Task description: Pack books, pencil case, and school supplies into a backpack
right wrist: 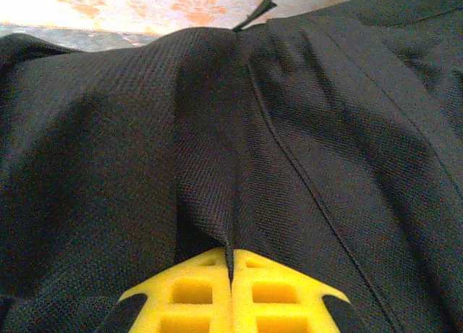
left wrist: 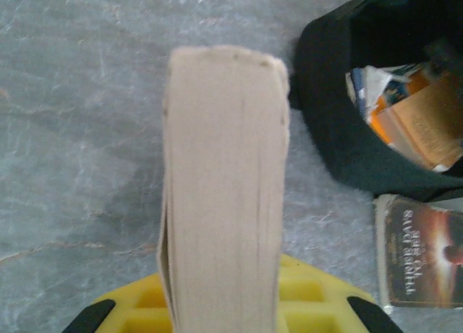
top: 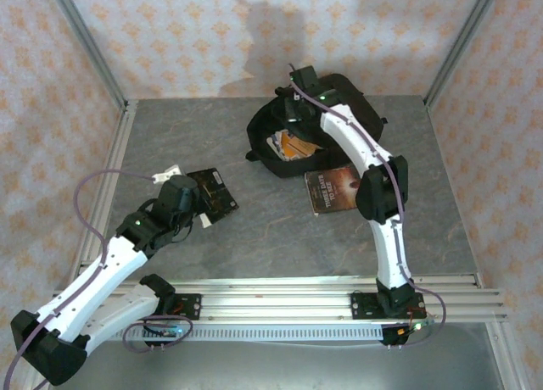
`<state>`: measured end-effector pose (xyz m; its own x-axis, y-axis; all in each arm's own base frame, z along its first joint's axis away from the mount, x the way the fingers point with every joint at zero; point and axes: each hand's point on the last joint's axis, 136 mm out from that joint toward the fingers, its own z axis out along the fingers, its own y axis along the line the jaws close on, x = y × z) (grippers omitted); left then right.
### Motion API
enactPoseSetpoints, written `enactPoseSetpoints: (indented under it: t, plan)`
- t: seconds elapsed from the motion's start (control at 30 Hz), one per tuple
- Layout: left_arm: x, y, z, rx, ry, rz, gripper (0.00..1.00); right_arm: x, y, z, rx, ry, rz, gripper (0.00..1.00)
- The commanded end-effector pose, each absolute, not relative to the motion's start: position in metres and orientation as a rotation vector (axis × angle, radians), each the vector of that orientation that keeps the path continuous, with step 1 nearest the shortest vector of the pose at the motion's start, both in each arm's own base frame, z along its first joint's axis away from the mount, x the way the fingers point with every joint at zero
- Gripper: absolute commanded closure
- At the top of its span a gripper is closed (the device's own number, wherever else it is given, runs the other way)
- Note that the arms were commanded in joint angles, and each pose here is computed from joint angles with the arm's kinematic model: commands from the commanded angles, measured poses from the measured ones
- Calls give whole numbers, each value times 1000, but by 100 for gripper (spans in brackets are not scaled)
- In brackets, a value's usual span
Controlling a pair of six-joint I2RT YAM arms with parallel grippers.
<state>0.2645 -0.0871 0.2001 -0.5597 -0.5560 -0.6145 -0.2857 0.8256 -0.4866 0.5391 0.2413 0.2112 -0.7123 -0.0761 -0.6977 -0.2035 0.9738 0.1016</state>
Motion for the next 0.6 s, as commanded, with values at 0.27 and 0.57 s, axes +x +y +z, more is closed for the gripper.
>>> enactPoseSetpoints:
  t: [0.27, 0.57]
  plan:
    - [351, -136, 294, -672, 1842, -888, 100, 488, 261, 259, -310, 2322, 553, 100]
    - [345, -135, 335, -596, 1740, -960, 100, 478, 255, 260, -289, 2332, 621, 100]
